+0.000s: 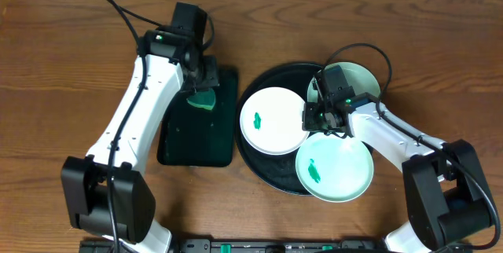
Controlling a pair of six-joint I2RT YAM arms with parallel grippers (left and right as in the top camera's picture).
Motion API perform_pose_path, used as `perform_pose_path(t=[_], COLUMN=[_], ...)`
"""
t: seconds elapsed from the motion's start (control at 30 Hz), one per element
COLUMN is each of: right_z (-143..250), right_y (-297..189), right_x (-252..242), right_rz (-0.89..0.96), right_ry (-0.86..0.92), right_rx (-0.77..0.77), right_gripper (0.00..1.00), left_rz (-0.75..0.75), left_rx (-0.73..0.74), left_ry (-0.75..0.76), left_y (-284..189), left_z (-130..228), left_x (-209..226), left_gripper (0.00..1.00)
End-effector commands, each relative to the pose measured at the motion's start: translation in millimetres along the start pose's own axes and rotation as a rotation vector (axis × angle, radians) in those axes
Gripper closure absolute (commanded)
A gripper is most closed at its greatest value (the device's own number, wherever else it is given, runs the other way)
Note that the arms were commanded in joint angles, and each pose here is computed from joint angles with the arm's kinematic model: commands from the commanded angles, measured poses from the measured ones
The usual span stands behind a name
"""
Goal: Clean dirty plates on tray and stack at the side
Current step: 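Carry the sponge right over the white plate on the round tray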
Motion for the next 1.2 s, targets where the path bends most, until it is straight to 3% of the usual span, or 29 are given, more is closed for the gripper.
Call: perform_pose_path(t=[0.0,0.97,1.17], right_z=[5.1,5.2,5.0], right_y=[3.3,3.3,3.3], right_x=[0.8,2.0,2.1], right_rz=[0.005,-0.003,-0.003], right_ry=[-0.015,-0.016,-0.016], right_rx=[0.01,0.012,0.011], right_gripper=[0.99,0.99,0.99], left_rz=[0.006,0.107,0.106], left_rx=[-0.045,-0.072,-0.068], left_ry=[0.039,0.031,0.025], left_y=[-9.7,20.2,30.9], left_z=[-5.7,21.6,27.7], left_x=[-11.5,-108.9,-110.5], left_gripper=[0.93,0.93,0.93])
Point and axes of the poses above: each gripper's point midway between its finger pads, its own y axis out along the fingers, its own x axis along the line the jaws close on, z = x × y, the point moved 5 cm from there along -y, back along the fingers, and after that the axes turned 13 degrees about y, right-handed, at the moved point
